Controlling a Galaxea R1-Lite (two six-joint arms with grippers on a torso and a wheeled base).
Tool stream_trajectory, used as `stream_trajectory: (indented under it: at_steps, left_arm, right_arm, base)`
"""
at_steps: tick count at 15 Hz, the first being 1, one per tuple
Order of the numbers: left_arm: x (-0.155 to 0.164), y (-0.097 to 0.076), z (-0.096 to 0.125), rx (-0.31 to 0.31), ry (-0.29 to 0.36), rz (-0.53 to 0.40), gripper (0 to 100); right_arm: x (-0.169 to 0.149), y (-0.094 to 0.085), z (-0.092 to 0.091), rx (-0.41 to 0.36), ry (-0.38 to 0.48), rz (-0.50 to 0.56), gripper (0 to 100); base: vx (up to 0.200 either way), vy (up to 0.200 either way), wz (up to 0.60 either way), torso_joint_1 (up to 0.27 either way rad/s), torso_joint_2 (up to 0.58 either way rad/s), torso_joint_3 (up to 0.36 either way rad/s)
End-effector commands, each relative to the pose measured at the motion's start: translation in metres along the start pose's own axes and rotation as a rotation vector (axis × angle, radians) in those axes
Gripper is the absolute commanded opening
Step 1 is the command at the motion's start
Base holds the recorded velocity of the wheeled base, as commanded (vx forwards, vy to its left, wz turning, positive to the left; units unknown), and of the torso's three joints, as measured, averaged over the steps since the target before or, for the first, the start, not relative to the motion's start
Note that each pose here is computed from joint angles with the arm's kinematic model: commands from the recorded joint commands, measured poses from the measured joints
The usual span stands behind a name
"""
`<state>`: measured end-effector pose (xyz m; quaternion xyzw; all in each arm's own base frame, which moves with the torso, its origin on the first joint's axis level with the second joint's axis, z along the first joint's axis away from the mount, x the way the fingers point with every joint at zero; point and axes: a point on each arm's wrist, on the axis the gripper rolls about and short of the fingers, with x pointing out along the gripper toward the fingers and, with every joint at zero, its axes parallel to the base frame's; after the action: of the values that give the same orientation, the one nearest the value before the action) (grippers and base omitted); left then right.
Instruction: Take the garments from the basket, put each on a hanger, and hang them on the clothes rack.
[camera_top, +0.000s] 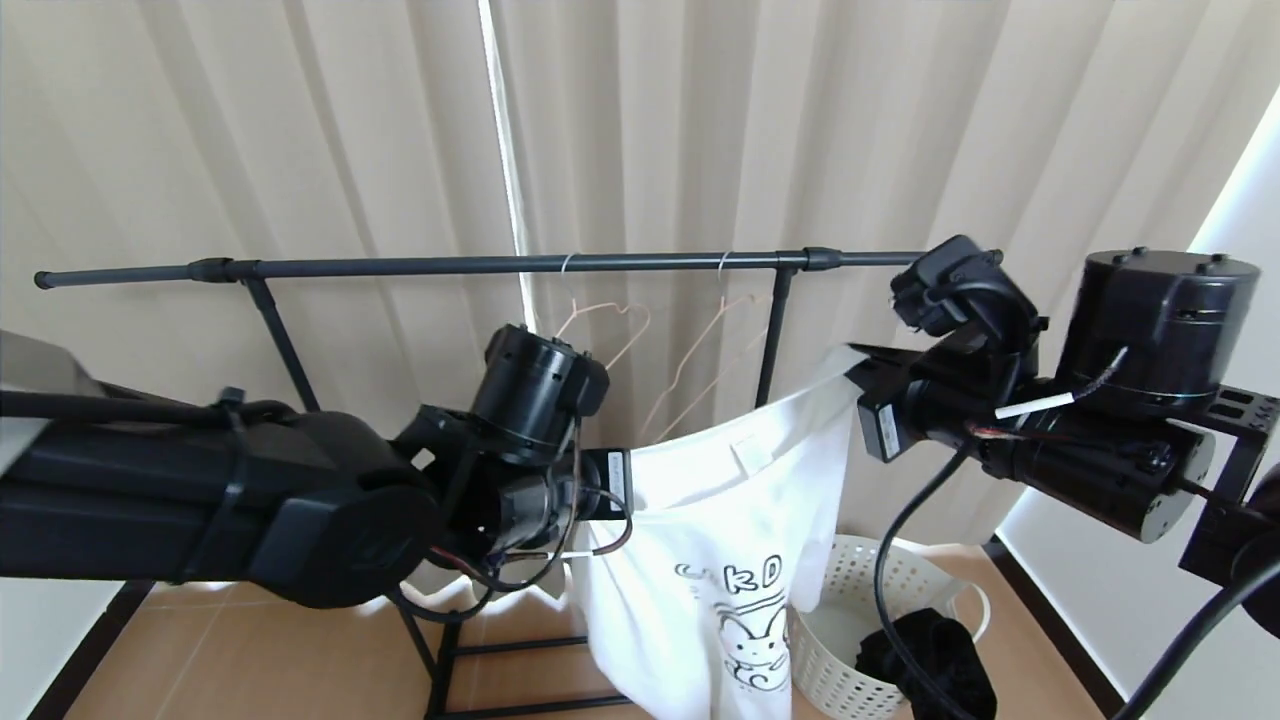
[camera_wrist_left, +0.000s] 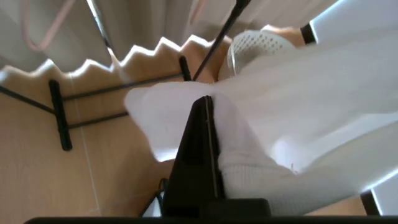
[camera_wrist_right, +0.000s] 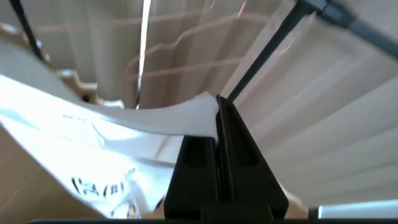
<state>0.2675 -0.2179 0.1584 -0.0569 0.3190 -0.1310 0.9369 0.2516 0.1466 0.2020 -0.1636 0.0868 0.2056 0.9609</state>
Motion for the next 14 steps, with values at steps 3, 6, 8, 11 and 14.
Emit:
stream_trajectory:
  at_steps: [3, 6, 8, 11, 14]
  left_arm:
    - [-0.033, -0.001, 0.034, -0.01, -0.148, -0.002, 0]
    - [-0.039, 0.007, 0.055, -0.033, -0.176, 0.054, 0]
    - [-0.039, 0.014, 0.06, -0.05, -0.195, 0.092, 0]
    - [-0.038, 0.015, 0.059, -0.05, -0.192, 0.098, 0]
    - [-0.039, 0.016, 0.059, -0.051, -0.194, 0.1, 0]
  right_arm:
    - [0.003, -0.01, 0.037, 0.295, 0.22, 0.088, 0]
    - [-0.005, -0.033, 0.063, 0.545, 0.31, 0.223, 0]
    - [-0.006, -0.033, 0.061, 0.536, 0.3, 0.169, 0]
    - [-0.006, -0.032, 0.062, 0.531, 0.269, 0.153, 0]
    - [-0.005, -0.028, 0.059, 0.508, 0.258, 0.163, 0]
  base:
    - [0.0, 0.0, 0.0, 0.0, 0.0, 0.0]
    - [0.0, 0.0, 0.0, 0.0, 0.0, 0.0]
    - [0.0, 0.0, 0.0, 0.0, 0.0, 0.0]
    - [0.0, 0.0, 0.0, 0.0, 0.0, 0.0]
    - [0.0, 0.0, 0.0, 0.0, 0.0, 0.0]
